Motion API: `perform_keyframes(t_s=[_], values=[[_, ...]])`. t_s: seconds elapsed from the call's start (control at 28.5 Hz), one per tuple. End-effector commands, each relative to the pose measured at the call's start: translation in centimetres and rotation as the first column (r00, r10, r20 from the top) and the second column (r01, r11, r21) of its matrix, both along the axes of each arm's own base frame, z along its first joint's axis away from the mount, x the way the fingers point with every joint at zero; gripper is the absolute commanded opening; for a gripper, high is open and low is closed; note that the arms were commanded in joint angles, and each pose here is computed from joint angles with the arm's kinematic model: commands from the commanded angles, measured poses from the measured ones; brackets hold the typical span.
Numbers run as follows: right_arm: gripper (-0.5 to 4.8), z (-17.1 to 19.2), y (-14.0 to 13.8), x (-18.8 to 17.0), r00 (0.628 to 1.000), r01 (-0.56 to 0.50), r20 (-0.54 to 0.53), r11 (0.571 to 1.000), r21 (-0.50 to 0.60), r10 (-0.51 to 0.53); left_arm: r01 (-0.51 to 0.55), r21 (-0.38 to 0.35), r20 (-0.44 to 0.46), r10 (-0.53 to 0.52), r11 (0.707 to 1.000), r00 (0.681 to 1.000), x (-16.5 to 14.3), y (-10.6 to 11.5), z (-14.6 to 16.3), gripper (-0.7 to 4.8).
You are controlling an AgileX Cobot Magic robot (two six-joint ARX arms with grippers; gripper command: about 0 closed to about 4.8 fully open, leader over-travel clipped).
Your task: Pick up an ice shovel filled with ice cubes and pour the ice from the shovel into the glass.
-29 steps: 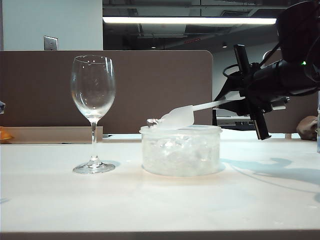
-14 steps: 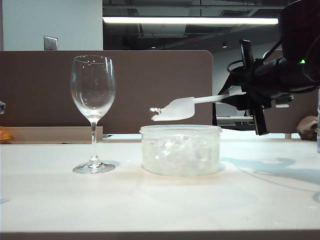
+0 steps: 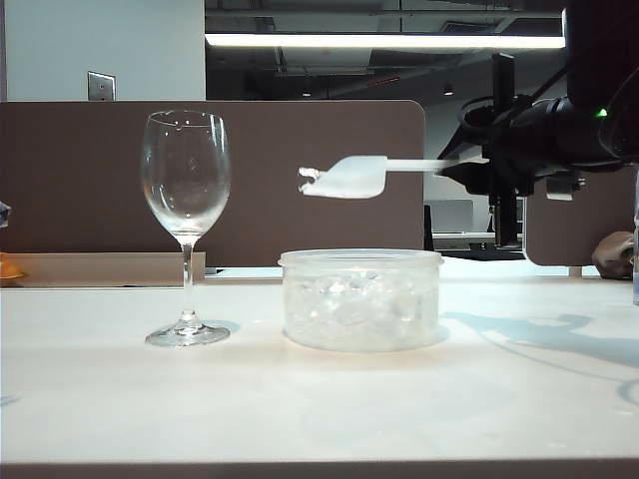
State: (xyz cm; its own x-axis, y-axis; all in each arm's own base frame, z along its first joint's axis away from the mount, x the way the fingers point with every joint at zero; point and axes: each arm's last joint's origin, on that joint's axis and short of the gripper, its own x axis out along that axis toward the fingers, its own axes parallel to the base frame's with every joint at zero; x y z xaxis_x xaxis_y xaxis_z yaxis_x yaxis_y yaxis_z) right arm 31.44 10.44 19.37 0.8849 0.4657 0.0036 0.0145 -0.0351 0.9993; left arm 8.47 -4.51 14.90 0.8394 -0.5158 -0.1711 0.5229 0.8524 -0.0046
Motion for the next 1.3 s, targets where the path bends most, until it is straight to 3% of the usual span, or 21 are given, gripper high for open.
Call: perform_keyframes(t_s=[0.04,0.18,0.7,1.3], values=[[-0.06,0.8,0.0,0.0,0.999,0.003,0.036,0.998,0.061,-0.005,0.003,0.004,0.001,-0.003,1.000,1.000,0.0,0.0,0.0,0.29],[-0.06,1.3,-0.1,0.1,0.998,0.025,0.062,0.992,0.123,-0.033,0.003,0.004,0.001,-0.003,1.000,1.000,0.0,0.0,0.0,0.29],[-0.06,2.2,0.1,0.1,0.994,0.018,0.103,0.982,0.189,-0.038,0.003,0.004,0.001,-0.003,1.000,1.000,0.0,0.0,0.0,0.29],[-0.06,7.0,4.5,1.7,0.987,-0.063,0.159,0.983,0.174,0.035,0.003,0.004,0.001,-0.003,1.000,1.000,0.0,0.0,0.0,0.29]])
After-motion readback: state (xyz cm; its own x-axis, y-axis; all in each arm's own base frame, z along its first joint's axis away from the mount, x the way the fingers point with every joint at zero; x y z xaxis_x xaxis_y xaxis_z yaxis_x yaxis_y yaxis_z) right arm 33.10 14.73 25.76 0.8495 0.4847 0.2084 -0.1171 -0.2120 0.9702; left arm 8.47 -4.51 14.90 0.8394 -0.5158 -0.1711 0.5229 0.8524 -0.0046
